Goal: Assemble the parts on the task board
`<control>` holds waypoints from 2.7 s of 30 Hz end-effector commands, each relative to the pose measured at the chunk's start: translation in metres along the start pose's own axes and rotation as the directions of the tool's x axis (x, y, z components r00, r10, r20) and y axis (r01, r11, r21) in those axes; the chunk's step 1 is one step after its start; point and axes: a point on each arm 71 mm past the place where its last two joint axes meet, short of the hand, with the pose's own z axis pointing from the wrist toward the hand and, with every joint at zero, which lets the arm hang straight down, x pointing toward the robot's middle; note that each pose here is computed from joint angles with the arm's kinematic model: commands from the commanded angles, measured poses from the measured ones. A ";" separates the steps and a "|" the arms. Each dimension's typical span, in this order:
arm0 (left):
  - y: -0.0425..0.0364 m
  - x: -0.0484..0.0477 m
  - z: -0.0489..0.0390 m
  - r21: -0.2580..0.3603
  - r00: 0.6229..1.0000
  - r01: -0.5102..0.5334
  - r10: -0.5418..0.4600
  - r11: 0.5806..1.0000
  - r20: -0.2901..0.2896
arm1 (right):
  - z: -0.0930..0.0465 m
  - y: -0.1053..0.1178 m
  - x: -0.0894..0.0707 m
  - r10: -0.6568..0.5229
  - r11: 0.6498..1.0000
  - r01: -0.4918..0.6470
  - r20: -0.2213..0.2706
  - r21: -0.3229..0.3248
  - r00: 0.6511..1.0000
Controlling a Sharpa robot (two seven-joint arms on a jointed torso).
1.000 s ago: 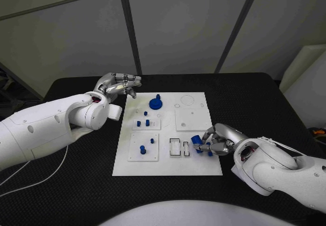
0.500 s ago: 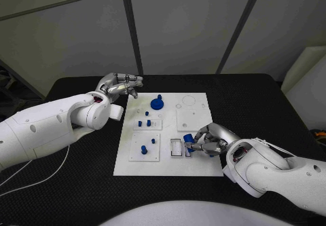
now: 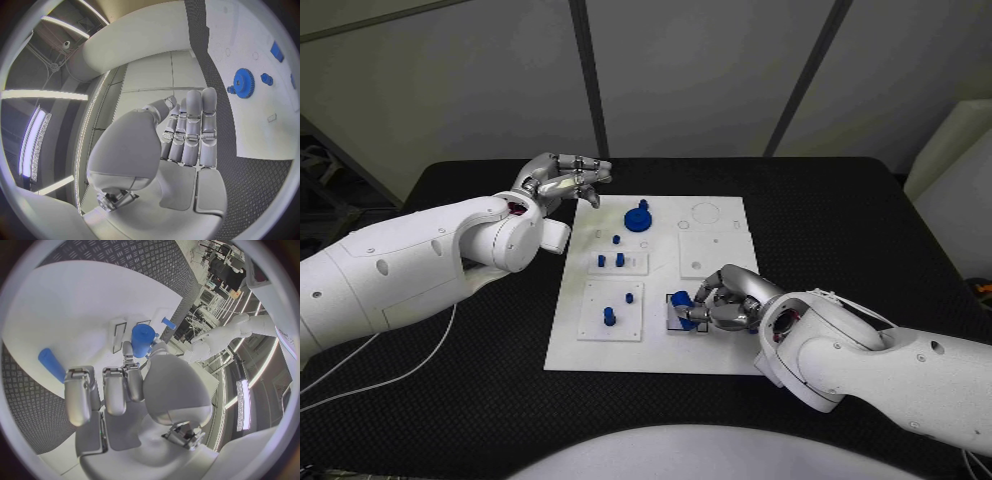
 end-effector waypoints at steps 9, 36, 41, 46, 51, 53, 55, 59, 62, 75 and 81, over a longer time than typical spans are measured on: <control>-0.0012 0.0012 0.0004 0.003 1.000 -0.002 0.002 1.000 -0.007 | 0.006 0.000 0.005 -0.012 1.000 0.012 -0.022 0.011 1.000; -0.0013 -0.0030 -0.0015 0.001 1.000 -0.005 0.005 1.000 0.001 | -0.003 0.002 -0.004 -0.030 0.997 0.034 0.055 -0.069 0.998; -0.0012 -0.0027 -0.0013 0.001 1.000 -0.005 0.005 1.000 0.000 | -0.006 0.005 -0.007 -0.004 0.994 0.014 0.091 -0.105 0.996; -0.0011 -0.0029 -0.0012 0.001 1.000 -0.005 0.005 1.000 0.000 | -0.008 0.005 -0.009 0.006 0.992 0.008 0.106 -0.125 0.994; -0.0011 -0.0034 -0.0013 0.001 1.000 -0.005 0.005 1.000 0.001 | -0.010 0.003 -0.009 -0.015 0.991 0.025 0.080 -0.131 0.997; -0.0011 -0.0036 -0.0015 0.001 1.000 -0.005 0.005 1.000 0.002 | -0.010 0.001 -0.008 -0.027 0.991 0.035 0.066 -0.128 0.997; -0.0011 -0.0038 -0.0016 0.001 1.000 -0.005 0.005 1.000 0.002 | -0.010 0.000 -0.008 -0.036 0.991 0.043 0.055 -0.125 0.998; -0.0011 -0.0039 -0.0016 0.000 1.000 -0.005 0.005 1.000 0.002 | -0.011 -0.001 -0.008 -0.042 0.991 0.048 0.048 -0.128 0.998; -0.0010 -0.0041 -0.0017 -0.001 1.000 -0.005 0.005 1.000 0.002 | -0.012 -0.001 -0.008 -0.047 0.990 0.052 0.041 -0.133 0.998; -0.0011 -0.0046 -0.0020 -0.001 1.000 -0.006 0.006 1.000 0.004 | -0.011 -0.004 -0.008 -0.067 0.990 0.069 0.024 -0.119 0.997; -0.0012 -0.0044 -0.0021 -0.001 1.000 -0.006 0.006 1.000 0.004 | -0.006 -0.005 -0.007 -0.081 0.991 0.084 0.033 -0.104 0.996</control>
